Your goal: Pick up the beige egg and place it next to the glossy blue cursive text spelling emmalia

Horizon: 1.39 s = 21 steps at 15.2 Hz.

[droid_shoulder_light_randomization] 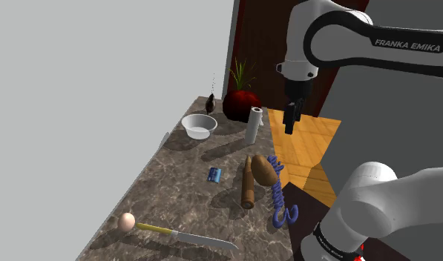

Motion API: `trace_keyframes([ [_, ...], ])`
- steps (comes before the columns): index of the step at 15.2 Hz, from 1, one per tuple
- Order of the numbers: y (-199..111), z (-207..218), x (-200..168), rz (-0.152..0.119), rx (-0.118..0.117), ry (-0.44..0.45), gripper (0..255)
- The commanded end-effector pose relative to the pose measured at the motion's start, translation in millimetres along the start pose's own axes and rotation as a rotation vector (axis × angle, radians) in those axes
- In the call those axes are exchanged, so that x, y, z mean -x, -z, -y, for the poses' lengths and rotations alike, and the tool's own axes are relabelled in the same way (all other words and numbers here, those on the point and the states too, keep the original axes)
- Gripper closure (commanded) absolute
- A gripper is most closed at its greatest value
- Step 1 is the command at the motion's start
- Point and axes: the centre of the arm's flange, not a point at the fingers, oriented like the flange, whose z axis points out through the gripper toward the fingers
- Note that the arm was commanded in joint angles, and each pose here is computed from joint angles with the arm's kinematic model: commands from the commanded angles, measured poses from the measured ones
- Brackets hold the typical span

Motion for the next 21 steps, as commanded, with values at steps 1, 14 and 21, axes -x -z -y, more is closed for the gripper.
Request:
trace_keyframes([
  [1,0,0,0,0.0,0.0,0.0,0],
  [14,-47,132,-96,-0.036,0.013,0.006,0],
  [21,-72,204,-148,-0.055,0.021,0.009,0],
])
